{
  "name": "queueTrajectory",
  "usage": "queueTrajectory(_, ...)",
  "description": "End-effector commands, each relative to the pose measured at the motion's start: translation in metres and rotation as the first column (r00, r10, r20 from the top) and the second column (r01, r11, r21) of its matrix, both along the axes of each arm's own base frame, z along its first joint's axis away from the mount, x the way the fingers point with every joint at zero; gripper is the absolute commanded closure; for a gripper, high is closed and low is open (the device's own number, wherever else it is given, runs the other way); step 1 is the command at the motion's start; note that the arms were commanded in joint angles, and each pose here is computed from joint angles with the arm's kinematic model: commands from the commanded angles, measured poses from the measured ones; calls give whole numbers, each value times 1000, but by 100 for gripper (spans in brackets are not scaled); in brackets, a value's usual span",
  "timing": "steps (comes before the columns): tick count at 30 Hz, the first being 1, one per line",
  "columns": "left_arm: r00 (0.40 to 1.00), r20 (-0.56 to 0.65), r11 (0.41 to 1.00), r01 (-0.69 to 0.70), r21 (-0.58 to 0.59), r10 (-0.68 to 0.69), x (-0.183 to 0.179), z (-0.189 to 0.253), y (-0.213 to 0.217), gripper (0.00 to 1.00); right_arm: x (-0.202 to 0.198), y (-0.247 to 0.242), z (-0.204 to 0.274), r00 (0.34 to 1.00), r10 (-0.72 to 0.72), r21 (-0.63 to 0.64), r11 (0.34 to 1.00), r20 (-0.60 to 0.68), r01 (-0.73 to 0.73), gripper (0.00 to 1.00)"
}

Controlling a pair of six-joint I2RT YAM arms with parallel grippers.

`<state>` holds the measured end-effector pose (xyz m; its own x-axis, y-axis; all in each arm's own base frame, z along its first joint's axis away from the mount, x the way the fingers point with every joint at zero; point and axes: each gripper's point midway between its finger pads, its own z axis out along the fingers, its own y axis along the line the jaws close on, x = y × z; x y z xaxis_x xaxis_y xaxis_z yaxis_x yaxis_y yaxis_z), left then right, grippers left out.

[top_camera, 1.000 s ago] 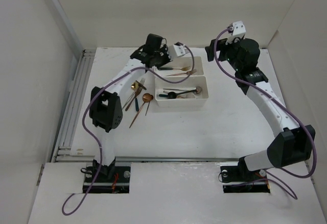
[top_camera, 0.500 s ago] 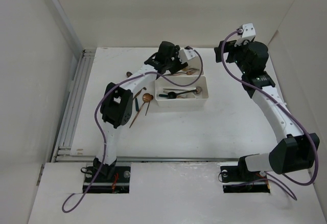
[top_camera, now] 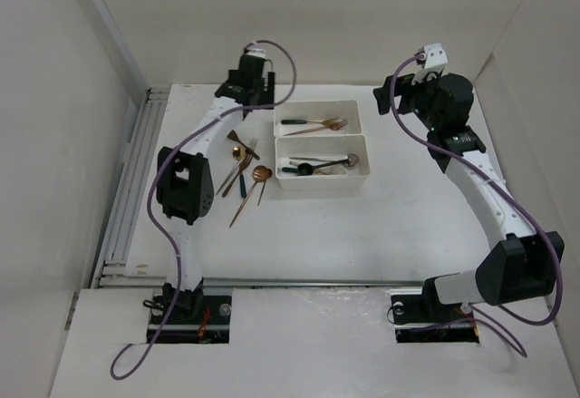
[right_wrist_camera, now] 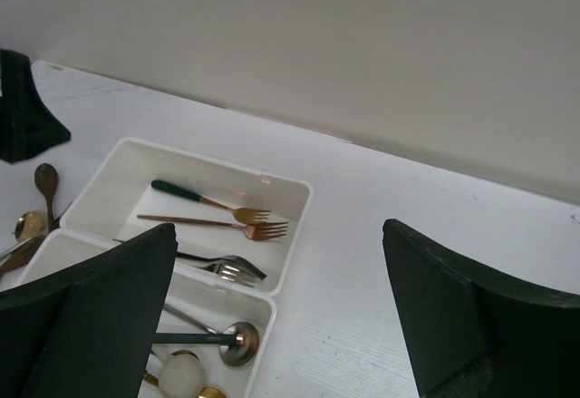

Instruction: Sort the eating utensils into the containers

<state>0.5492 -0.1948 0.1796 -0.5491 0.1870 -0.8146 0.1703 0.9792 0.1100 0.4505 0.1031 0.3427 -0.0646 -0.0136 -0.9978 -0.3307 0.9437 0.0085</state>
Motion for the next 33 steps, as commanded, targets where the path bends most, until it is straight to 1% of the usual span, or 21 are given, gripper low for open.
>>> queueTrajectory(1,921,-171,910,-378,-169,351,-16,-10,79,29,-2,8,18,998,43,36,998,47,-44,0)
queueTrajectory(4,905,-220,911,-395,-120,364,-22,-41,83,29,-5,10,17,998,56,45,997,43,-58,0)
queueTrajectory(5,903,-213,909,-402,-113,373,-19,-42,84,29,-8,10,22,997,56,55,997,50,-58,0)
queueTrajectory(9,872,-247,889,-452,-73,424,-13,-70,99,29,-13,9,21,997,55,63,996,49,-58,0)
queueTrajectory(10,862,-263,887,-460,-47,433,-13,-82,100,29,-13,9,21,997,55,63,996,49,-58,0)
queueTrajectory(13,848,-284,881,-472,-20,448,-12,-98,112,29,-19,7,22,998,43,73,996,50,-46,0)
queueTrajectory(15,838,-321,882,-470,-14,442,-18,-113,115,30,-21,4,14,999,29,70,997,32,-31,0)
queueTrajectory(17,822,-372,887,-462,10,432,-28,-134,113,30,-25,1,23,999,10,83,996,49,-14,0)
queueTrajectory(19,803,-400,881,-474,19,441,-32,-144,123,31,-26,4,19,999,19,82,996,40,-22,0)
queueTrajectory(20,801,-415,884,-468,16,432,-35,-148,121,31,-26,5,19,999,19,91,996,37,-22,0)
queueTrajectory(22,782,-444,877,-479,21,438,-37,-162,130,36,-28,3,23,999,9,101,995,43,-14,0)
queueTrajectory(24,778,-471,880,-474,-8,415,-36,-167,129,43,-26,4,24,999,9,110,994,42,-13,0)
queueTrajectory(25,773,-486,882,-472,-9,408,-36,-173,132,55,-26,2,30,999,0,112,994,54,-6,0)
queueTrajectory(26,774,-496,885,-465,-24,393,-37,-173,129,61,-23,3,26,999,0,110,994,43,-4,0)
queueTrajectory(27,771,-507,882,-469,-42,386,-36,-174,133,65,-24,7,34,998,8,121,993,57,-15,0)
queueTrajectory(28,763,-535,881,-468,-71,363,-37,-179,133,68,-21,6,30,999,-2,120,993,48,-4,0)
queueTrajectory(29,767,-538,879,-468,-96,349,-35,-179,134,76,-21,6,42,997,-2,124,992,72,-7,0)
queueTrajectory(30,774,-534,871,-473,-132,340,-29,-174,134,81,-19,6,39,998,-2,122,992,63,-5,0)
queueTrajectory(31,771,-544,867,-476,-146,332,-28,-180,136,86,-16,5,42,998,-11,124,992,69,3,0)
queueTrajectory(32,780,-525,860,-484,-160,341,-20,-174,143,92,-16,5,47,997,-12,125,992,78,2,0)
queueTrajectory(33,783,-517,864,-481,-150,346,-17,-175,145,100,-14,6,50,997,-12,126,992,82,1,0)
